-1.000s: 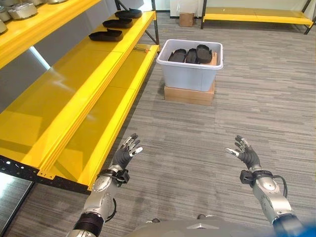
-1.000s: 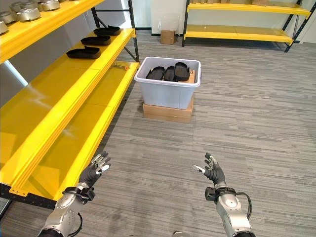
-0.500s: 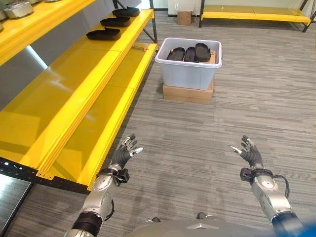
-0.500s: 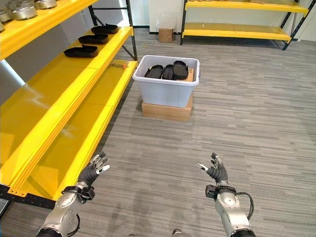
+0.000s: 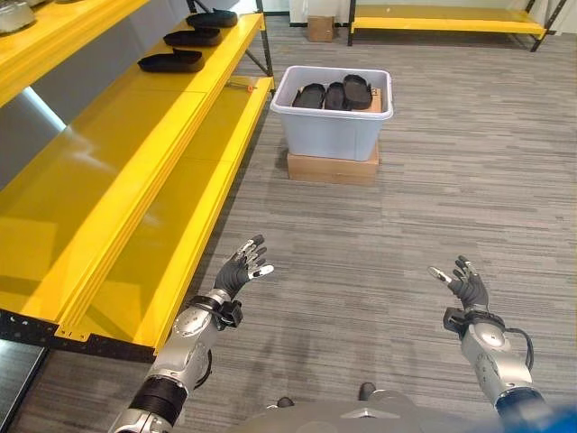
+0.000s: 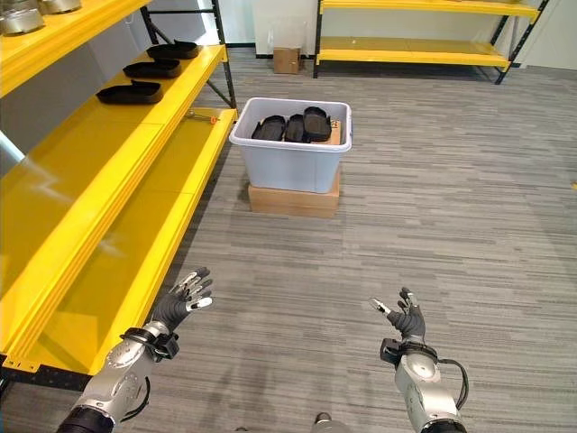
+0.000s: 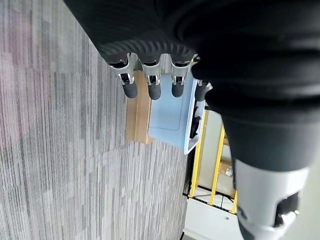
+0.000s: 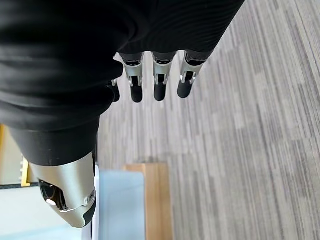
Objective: Move parts from the plastic box to the shelf.
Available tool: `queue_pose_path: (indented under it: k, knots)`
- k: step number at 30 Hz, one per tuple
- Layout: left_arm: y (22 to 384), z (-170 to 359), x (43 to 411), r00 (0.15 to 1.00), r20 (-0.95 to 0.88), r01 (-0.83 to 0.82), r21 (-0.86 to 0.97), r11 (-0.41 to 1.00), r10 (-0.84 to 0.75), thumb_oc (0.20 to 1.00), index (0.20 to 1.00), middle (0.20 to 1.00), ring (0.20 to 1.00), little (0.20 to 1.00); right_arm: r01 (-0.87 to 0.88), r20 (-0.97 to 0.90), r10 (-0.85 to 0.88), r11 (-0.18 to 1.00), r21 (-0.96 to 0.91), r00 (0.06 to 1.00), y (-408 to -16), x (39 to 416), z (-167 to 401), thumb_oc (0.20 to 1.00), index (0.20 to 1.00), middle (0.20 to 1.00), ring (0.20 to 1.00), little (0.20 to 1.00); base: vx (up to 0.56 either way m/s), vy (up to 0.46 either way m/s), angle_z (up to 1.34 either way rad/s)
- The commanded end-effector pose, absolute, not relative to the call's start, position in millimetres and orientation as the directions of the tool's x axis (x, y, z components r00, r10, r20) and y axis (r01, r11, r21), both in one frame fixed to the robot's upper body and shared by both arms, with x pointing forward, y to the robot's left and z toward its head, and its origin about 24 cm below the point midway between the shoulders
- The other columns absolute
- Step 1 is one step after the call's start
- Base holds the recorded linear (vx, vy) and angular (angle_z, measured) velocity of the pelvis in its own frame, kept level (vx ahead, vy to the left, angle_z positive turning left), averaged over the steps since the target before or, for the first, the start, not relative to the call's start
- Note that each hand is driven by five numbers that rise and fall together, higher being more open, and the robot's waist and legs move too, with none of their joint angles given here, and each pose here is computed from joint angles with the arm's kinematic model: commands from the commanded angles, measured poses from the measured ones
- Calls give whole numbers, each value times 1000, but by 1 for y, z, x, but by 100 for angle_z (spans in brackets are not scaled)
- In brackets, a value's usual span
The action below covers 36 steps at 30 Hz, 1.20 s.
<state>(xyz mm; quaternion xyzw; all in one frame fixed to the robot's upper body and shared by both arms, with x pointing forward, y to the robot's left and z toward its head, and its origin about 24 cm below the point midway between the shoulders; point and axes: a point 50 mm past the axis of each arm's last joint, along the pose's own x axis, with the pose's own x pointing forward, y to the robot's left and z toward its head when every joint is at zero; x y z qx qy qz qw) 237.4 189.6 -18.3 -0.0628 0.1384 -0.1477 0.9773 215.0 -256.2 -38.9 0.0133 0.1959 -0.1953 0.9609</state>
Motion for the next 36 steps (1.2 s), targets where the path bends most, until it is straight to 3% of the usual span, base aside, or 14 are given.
queue_pose_path:
  k: [1, 3, 11, 24, 36]
  knots:
    - [189, -3, 249, 918, -193, 329, -123, 936, -348, 1000, 1000, 1000, 1000, 1000, 359, -294, -332, 932, 40, 896, -252, 226, -27, 1000, 1000, 1000, 1000, 1000, 61, 137, -15]
    - [185, -6, 248, 893, -205, 377, -149, 914, -402, 1000, 1000, 1000, 1000, 1000, 338, -277, -309, 939, 62, 910, -248, 231, -23, 1000, 1000, 1000, 1000, 1000, 6, 165, -22]
    - [194, -5, 251, 921, -201, 304, -168, 938, -335, 1000, 1000, 1000, 1000, 1000, 295, -256, -269, 953, 68, 929, -237, 240, -18, 1000, 1000, 1000, 1000, 1000, 42, 75, -25]
    - [182, -4, 248, 904, -231, 335, -136, 932, -359, 1000, 1000, 1000, 1000, 1000, 257, -180, -253, 966, -3, 951, -234, 233, -9, 1000, 1000, 1000, 1000, 1000, 306, -199, 22]
    - [205, -17, 233, 943, -247, 171, -211, 962, -222, 1000, 1000, 1000, 1000, 1000, 187, -183, -196, 980, -64, 963, -244, 241, -4, 1000, 1000, 1000, 1000, 1000, 383, -227, -2]
